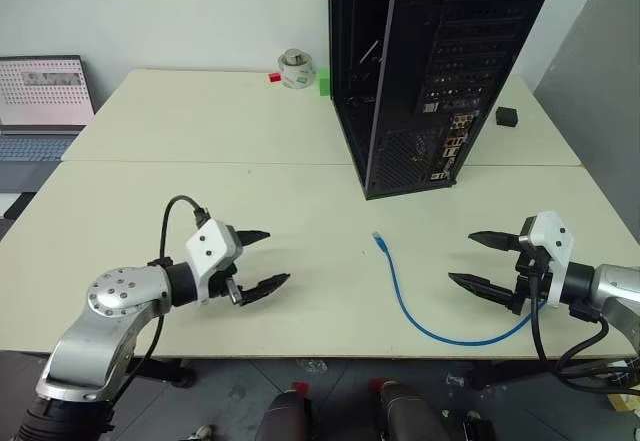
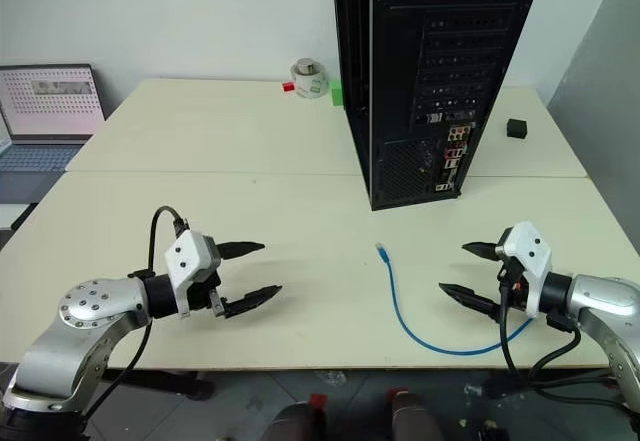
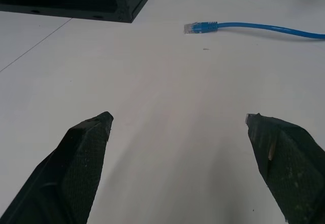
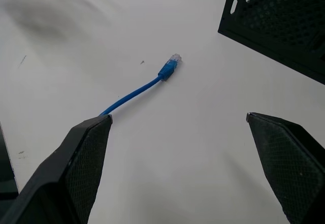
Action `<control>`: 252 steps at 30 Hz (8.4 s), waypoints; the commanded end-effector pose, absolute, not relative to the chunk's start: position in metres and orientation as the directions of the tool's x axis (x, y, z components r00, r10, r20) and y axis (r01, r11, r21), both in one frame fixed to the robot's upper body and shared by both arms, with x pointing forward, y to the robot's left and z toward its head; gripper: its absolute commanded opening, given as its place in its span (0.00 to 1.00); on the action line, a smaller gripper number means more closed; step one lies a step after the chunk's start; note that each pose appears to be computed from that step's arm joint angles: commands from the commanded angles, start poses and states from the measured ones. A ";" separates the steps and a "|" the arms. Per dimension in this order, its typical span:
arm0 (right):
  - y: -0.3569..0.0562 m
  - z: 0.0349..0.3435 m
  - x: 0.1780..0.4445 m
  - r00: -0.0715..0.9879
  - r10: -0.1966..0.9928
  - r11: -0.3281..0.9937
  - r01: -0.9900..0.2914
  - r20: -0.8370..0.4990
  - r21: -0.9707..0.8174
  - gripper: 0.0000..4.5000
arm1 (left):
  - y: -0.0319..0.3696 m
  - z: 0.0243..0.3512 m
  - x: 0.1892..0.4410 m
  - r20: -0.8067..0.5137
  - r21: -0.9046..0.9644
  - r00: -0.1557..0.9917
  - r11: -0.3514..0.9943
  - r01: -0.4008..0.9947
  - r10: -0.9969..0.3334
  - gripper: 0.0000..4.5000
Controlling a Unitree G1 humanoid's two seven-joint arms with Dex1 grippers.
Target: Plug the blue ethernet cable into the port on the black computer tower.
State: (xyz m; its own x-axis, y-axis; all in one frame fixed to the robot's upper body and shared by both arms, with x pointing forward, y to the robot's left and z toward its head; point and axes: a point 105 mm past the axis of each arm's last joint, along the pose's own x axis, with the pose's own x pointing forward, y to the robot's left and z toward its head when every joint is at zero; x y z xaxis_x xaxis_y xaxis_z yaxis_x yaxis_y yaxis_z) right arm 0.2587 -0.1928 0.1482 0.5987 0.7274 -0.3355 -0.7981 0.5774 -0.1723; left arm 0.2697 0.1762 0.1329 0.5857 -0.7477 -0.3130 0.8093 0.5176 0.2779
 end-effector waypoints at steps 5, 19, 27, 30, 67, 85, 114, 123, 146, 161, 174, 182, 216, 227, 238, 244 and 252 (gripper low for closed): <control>-0.188 0.159 0.259 0.599 0.735 0.560 -0.800 -0.317 -0.214 1.00 | 0.174 0.147 0.263 -0.301 0.323 0.572 0.483 0.814 -0.763 1.00; -0.155 0.139 0.260 0.605 0.736 0.570 -0.796 -0.305 -0.205 1.00 | 0.159 0.133 0.256 -0.342 0.289 0.502 0.420 0.860 -0.794 1.00; -0.112 0.103 0.287 0.676 0.684 0.670 -0.731 -0.272 -0.132 1.00 | 0.150 0.127 0.262 -0.349 0.297 0.473 0.384 0.874 -0.809 1.00; -0.102 0.091 0.291 0.673 0.680 0.674 -0.730 -0.291 -0.114 1.00 | 0.148 0.126 0.263 -0.347 0.298 0.469 0.378 0.876 -0.812 1.00; -0.067 0.129 0.279 0.335 0.862 0.231 -0.928 -0.381 -0.292 0.01 | 0.126 0.117 0.288 -0.354 0.263 0.363 0.281 0.923 -0.862 1.00; -0.059 0.133 0.276 0.283 0.879 0.177 -0.941 -0.384 -0.288 0.00 | 0.117 0.116 0.287 -0.329 0.231 0.287 0.218 0.948 -0.900 0.45; -0.074 0.150 0.271 0.215 0.928 0.202 -0.977 -0.305 -0.073 0.84 | 0.107 0.112 0.280 -0.296 0.468 0.300 0.136 0.873 -0.907 0.06; -0.058 0.155 0.274 0.255 0.958 0.279 -0.934 -0.133 0.222 0.85 | 0.097 0.124 0.280 -0.145 0.808 0.362 0.101 0.581 -0.921 0.06; -0.044 0.146 0.271 0.241 0.962 0.270 -0.912 -0.130 0.310 0.64 | 0.095 0.129 0.282 -0.068 0.911 0.355 0.088 0.404 -0.932 0.06; -0.043 0.145 0.273 0.253 0.958 0.282 -0.907 -0.131 0.311 0.00 | 0.090 0.129 0.279 -0.054 0.911 0.350 0.098 0.401 -0.935 0.06; -0.047 0.149 0.278 0.275 0.955 0.295 -0.902 -0.106 0.316 0.27 | 0.090 0.127 0.276 -0.065 0.913 0.339 0.081 0.400 -0.938 0.06; -0.051 0.142 0.274 0.246 0.958 0.284 -0.891 -0.150 0.353 0.46 | 0.090 0.128 0.276 -0.060 0.918 0.338 0.081 0.389 -0.939 0.06; -0.059 0.144 0.284 0.302 0.942 0.334 -0.867 -0.144 0.370 0.00 | 0.092 0.123 0.283 -0.073 0.850 0.370 0.136 0.508 -0.926 0.45; -0.147 0.189 0.329 0.794 0.607 0.794 -0.605 -0.028 0.063 0.00 | 0.080 0.154 0.315 0.016 0.516 0.515 0.448 0.730 -0.857 0.67; -0.176 0.211 0.361 0.962 0.233 0.968 -0.216 0.141 -0.128 0.00 | 0.030 0.181 0.320 0.068 0.327 0.543 0.533 0.780 -0.837 0.67; -0.180 0.210 0.372 0.973 0.170 0.979 -0.148 0.160 -0.140 0.00 | 0.021 0.189 0.330 0.098 0.401 0.609 0.592 0.699 -0.787 0.67; -0.180 0.209 0.384 0.976 0.132 0.986 -0.112 0.173 -0.124 0.00 | 0.018 0.191 0.332 0.118 0.407 0.633 0.618 0.672 -0.765 0.67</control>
